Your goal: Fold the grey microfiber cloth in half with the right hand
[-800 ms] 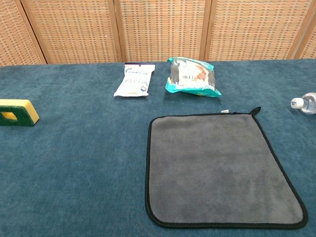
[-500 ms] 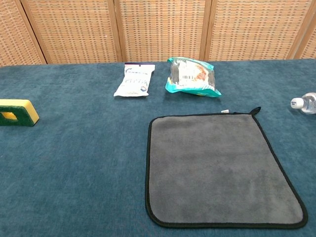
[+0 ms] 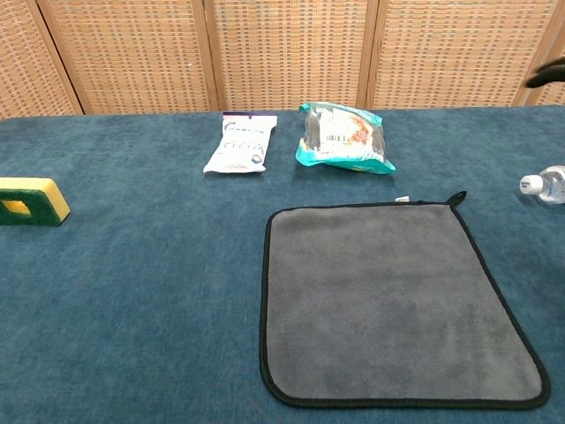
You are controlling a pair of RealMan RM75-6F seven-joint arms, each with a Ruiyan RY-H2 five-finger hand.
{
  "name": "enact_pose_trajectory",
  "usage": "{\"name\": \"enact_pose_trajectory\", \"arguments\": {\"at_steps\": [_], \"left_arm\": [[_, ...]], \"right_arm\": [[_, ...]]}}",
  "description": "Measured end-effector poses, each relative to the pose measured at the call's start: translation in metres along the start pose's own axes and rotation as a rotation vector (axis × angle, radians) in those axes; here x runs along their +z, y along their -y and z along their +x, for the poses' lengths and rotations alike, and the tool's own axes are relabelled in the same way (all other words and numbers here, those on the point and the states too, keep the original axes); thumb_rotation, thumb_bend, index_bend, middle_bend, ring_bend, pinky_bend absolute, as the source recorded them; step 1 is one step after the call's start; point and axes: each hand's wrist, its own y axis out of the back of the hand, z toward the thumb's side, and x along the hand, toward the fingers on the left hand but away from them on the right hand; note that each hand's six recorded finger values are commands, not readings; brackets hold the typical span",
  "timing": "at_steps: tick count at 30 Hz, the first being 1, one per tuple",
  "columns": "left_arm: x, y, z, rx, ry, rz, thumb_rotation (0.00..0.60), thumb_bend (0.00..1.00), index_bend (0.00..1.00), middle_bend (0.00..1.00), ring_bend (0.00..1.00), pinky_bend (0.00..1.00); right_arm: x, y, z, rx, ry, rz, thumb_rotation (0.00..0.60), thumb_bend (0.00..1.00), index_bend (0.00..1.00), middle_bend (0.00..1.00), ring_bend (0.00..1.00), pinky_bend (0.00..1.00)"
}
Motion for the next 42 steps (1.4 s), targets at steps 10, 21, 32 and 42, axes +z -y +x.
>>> {"name": "enact_pose_trajectory", "arguments": {"at_steps": [10, 21, 32, 42], "left_arm": [[-0.006, 0.004, 0.012, -0.017, -0.039, 0.001, 0.600, 0.11, 0.00, 0.00, 0.00, 0.00], [-0.011, 0.008, 0.020, -0.035, -0.061, 0.004, 0.600, 0.11, 0.00, 0.00, 0.00, 0.00], [-0.014, 0.010, 0.025, -0.049, -0.077, 0.010, 0.600, 0.11, 0.00, 0.00, 0.00, 0.00], [-0.017, 0.011, 0.030, -0.063, -0.089, 0.001, 0.600, 0.11, 0.00, 0.00, 0.00, 0.00]], "right_arm": [[0.050, 0.025, -0.081, 0.087, 0.033, -0.083, 0.600, 0.44, 0.28, 0.00, 0.00, 0.00], [0.091, 0.073, -0.130, 0.180, 0.085, -0.022, 0.600, 0.44, 0.31, 0.00, 0.00, 0.00], [0.097, 0.094, -0.147, 0.263, 0.173, -0.018, 0.600, 0.44, 0.31, 0.00, 0.00, 0.00], [0.095, 0.112, -0.157, 0.321, 0.221, -0.005, 0.600, 0.47, 0.33, 0.00, 0.00, 0.00]]}}
